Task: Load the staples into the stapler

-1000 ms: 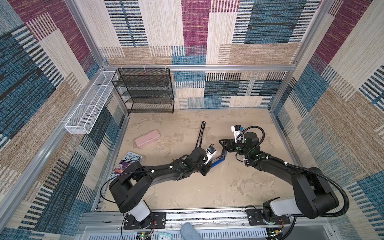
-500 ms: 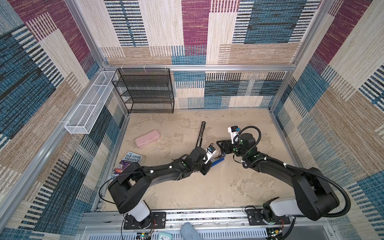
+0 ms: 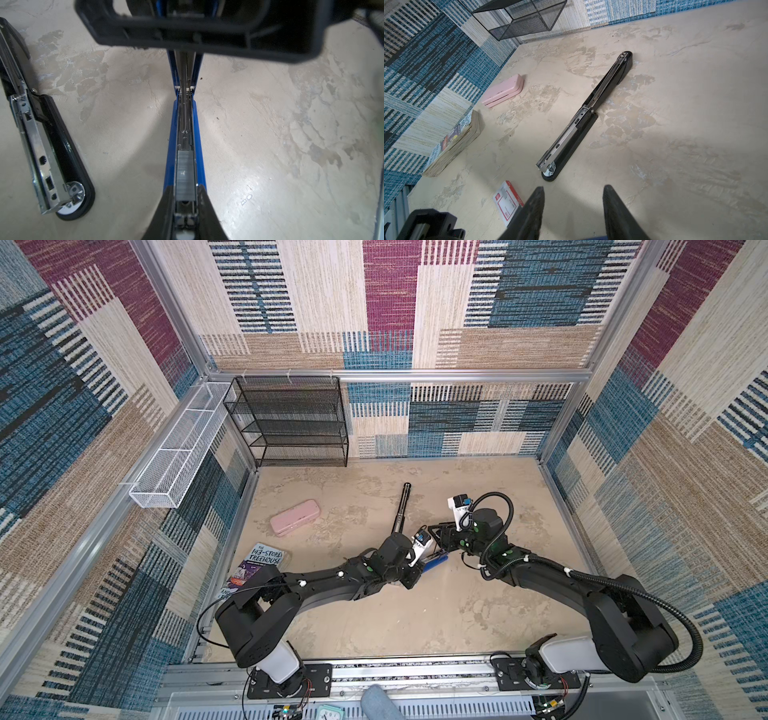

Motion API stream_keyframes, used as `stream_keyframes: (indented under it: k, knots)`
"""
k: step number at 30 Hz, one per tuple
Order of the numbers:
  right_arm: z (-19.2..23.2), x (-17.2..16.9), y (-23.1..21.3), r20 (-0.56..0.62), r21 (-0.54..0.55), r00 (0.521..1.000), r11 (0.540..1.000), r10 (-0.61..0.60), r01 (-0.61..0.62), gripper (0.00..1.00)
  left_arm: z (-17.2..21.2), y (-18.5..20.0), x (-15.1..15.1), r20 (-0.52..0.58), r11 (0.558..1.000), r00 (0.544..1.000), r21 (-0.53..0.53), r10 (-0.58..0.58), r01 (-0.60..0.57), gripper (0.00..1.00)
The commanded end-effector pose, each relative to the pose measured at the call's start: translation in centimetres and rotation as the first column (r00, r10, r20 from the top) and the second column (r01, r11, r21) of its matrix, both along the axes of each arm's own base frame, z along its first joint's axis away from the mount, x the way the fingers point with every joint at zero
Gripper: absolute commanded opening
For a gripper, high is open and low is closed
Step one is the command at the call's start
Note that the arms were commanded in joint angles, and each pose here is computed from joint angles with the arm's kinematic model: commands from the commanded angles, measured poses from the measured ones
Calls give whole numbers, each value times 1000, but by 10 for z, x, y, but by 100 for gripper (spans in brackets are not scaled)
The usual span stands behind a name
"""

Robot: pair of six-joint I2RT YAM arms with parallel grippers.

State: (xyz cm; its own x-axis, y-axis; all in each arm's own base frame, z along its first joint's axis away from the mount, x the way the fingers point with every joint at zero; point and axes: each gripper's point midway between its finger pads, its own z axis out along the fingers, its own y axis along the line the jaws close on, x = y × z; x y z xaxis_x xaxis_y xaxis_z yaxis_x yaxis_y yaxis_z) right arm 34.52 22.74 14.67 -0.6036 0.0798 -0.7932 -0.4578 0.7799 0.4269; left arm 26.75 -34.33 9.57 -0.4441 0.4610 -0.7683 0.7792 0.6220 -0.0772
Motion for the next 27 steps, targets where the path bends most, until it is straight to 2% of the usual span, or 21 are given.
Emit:
stream_keyframes:
  k: [1,7,27]
  knots:
    - [2,-7,12,-25,23,999,999,32,-31,49,19,-11,4,38,998,999,-66,-15,18,4]
    - [-1,-15,20,-30,12,999,999,38,-38,50,18,-11,5,34,998,999,-59,-14,15,4]
    - [3,-27,38,-26,38,996,996,84,-82,61,21,-11,9,14,998,1000,-55,15,-14,4]
